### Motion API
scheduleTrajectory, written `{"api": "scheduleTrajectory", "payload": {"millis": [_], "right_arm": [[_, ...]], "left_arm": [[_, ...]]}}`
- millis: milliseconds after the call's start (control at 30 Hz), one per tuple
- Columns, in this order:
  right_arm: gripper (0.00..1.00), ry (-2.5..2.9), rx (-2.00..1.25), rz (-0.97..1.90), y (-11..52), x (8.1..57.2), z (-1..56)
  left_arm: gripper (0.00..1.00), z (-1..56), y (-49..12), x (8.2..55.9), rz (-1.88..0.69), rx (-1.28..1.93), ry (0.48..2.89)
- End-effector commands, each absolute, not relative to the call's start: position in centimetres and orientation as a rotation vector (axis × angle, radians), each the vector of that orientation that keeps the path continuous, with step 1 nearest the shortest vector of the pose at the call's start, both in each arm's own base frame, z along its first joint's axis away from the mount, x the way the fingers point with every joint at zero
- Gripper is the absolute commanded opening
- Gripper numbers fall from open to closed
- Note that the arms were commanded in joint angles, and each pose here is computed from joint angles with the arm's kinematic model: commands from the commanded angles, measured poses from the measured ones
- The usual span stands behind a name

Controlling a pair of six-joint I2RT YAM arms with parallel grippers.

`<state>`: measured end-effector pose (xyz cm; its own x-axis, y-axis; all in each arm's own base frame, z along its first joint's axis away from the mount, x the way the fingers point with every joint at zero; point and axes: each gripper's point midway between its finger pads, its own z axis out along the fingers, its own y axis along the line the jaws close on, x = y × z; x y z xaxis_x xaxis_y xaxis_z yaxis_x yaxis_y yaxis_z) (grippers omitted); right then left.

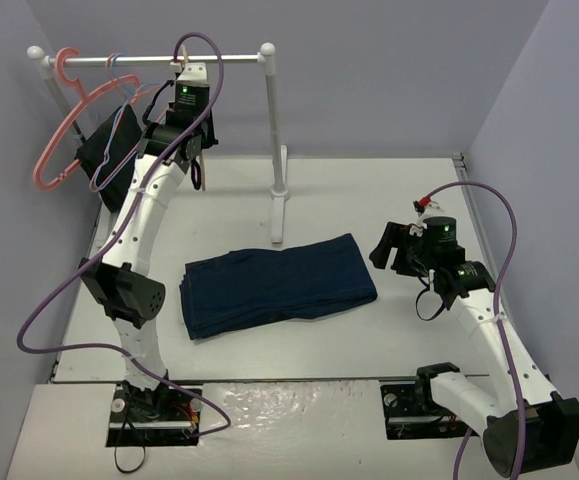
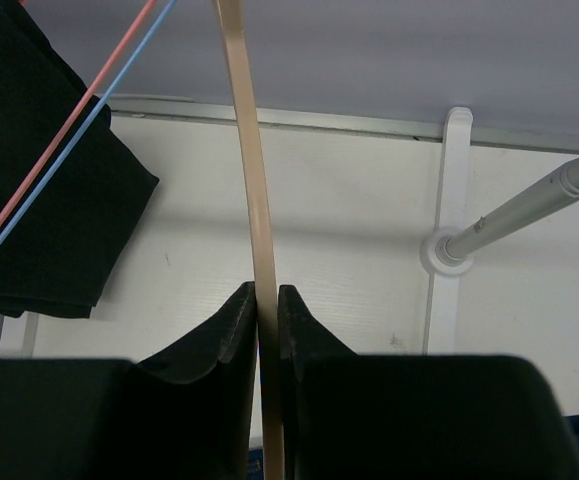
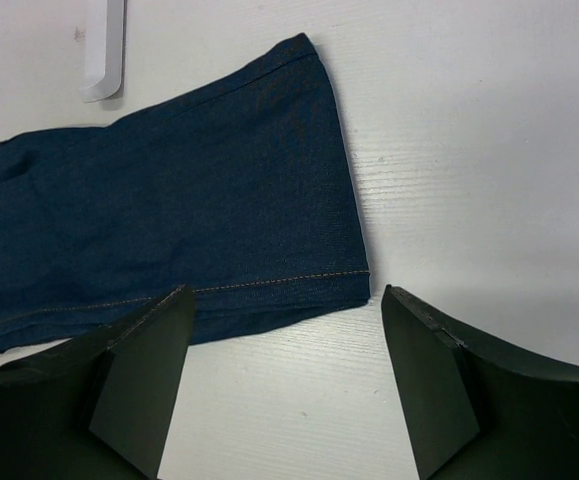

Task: Place the trousers on the hanger
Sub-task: Pick up the hanger from the clothesline.

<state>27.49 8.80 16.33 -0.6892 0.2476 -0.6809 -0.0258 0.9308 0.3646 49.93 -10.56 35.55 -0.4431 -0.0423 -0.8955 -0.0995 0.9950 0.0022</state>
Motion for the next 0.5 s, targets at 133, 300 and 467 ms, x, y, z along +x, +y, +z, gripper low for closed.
{"api": "scheduleTrajectory", "payload": {"millis": [133, 300, 467], "right_arm": [[0.73, 2.236, 0.139, 0.477, 9.3, 28.2, 17.4], [0.73, 2.234, 0.143, 0.482, 9.4, 28.1, 17.3], [0.73, 2.234, 0.141, 0.486, 9.4, 27.9, 17.1]], "left_arm": [[0.0, 41.0, -13.7, 49.1, -0.147, 0.029, 1.869], [0.0, 41.2, -14.3, 48.5, -0.194, 0.053, 1.852], [0.0, 41.6, -14.7, 47.9, -0.236, 0.08, 1.831]]}}
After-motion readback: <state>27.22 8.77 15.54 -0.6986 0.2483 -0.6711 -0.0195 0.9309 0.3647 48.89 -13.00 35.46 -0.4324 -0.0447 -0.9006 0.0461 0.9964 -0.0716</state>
